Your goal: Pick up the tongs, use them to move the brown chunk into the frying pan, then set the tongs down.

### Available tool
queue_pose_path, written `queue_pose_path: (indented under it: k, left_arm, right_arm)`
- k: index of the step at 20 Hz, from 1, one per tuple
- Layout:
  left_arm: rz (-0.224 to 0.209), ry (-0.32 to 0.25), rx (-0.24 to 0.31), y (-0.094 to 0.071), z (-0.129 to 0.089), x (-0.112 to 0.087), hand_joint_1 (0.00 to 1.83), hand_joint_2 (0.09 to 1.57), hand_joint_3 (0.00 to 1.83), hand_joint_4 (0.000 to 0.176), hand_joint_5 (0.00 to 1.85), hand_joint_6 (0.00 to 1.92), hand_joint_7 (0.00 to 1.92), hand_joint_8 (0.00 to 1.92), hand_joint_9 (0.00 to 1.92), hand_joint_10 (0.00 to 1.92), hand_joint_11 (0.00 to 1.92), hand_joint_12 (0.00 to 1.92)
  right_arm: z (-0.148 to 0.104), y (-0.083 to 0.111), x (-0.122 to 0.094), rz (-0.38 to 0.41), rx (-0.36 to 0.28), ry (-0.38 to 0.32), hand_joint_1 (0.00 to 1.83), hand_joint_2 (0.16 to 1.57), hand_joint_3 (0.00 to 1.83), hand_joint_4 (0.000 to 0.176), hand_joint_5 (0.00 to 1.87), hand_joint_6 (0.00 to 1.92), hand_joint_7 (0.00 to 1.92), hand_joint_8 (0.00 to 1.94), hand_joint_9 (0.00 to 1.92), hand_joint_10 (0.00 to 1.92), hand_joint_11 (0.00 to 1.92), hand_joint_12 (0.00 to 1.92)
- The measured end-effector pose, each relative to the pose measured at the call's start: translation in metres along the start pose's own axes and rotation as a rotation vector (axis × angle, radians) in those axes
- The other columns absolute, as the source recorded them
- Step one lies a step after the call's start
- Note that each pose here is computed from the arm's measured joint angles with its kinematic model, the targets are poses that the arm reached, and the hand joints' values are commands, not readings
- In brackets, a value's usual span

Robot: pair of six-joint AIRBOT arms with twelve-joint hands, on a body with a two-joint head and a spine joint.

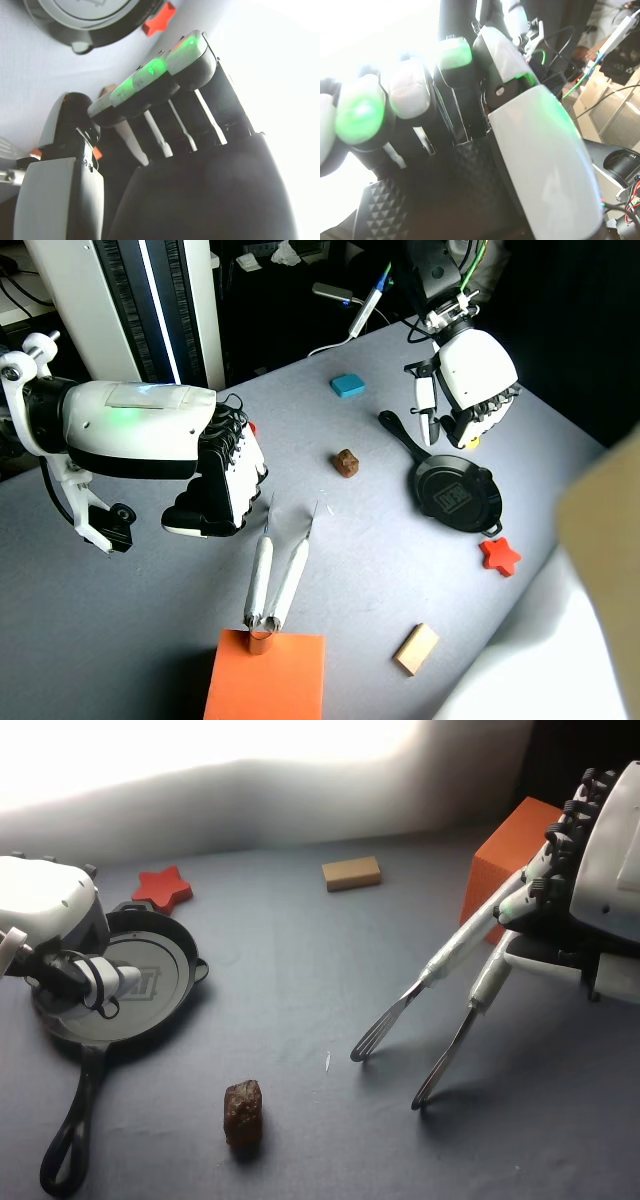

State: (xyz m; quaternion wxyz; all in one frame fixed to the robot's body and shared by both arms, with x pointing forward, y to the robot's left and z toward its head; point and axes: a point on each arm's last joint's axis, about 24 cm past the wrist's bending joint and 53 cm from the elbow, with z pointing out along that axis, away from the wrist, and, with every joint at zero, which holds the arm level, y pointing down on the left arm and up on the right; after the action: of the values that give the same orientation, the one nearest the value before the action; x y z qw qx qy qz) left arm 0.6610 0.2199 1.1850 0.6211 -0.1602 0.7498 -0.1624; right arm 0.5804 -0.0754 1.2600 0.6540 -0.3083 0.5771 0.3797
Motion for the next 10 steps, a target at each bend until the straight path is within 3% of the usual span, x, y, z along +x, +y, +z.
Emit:
queue_pose_path:
  k: [1,2,6,10]
  left_arm:
    - [-0.004,-0.003,0.000,0.000,0.000,-0.001,0.01,1.20,0.05,0.000,0.03,0.01,0.12,0.00,0.11,0.02,0.00,0.42]
    - [-0.005,-0.001,0.000,-0.001,0.000,-0.001,0.03,1.21,0.03,0.000,0.04,0.01,0.12,0.00,0.12,0.02,0.00,0.43]
    - [-0.007,-0.005,0.000,-0.001,-0.003,-0.004,0.02,1.23,0.00,0.000,0.04,0.00,0.09,0.00,0.08,0.00,0.00,0.34]
    - [-0.031,0.003,-0.036,0.010,-0.004,-0.003,0.00,1.23,0.00,0.000,0.03,0.01,0.07,0.00,0.06,0.00,0.00,0.23]
  right_arm:
    - [0.000,0.001,0.000,-0.005,-0.002,0.001,0.31,1.08,0.07,0.000,0.02,0.01,0.06,0.00,0.03,0.05,0.00,0.18]
    - [0.000,0.001,0.001,-0.002,-0.001,0.005,0.33,1.09,0.04,0.000,0.01,0.01,0.04,0.00,0.02,0.03,0.00,0.04]
    - [0.002,0.005,0.001,0.003,-0.010,-0.001,0.54,1.05,0.00,0.000,0.00,0.00,0.01,0.00,0.00,0.00,0.00,0.00]
    - [0.010,-0.008,-0.001,0.034,0.044,0.026,0.70,0.99,0.00,0.000,0.00,0.00,0.01,0.00,0.00,0.00,0.00,0.00]
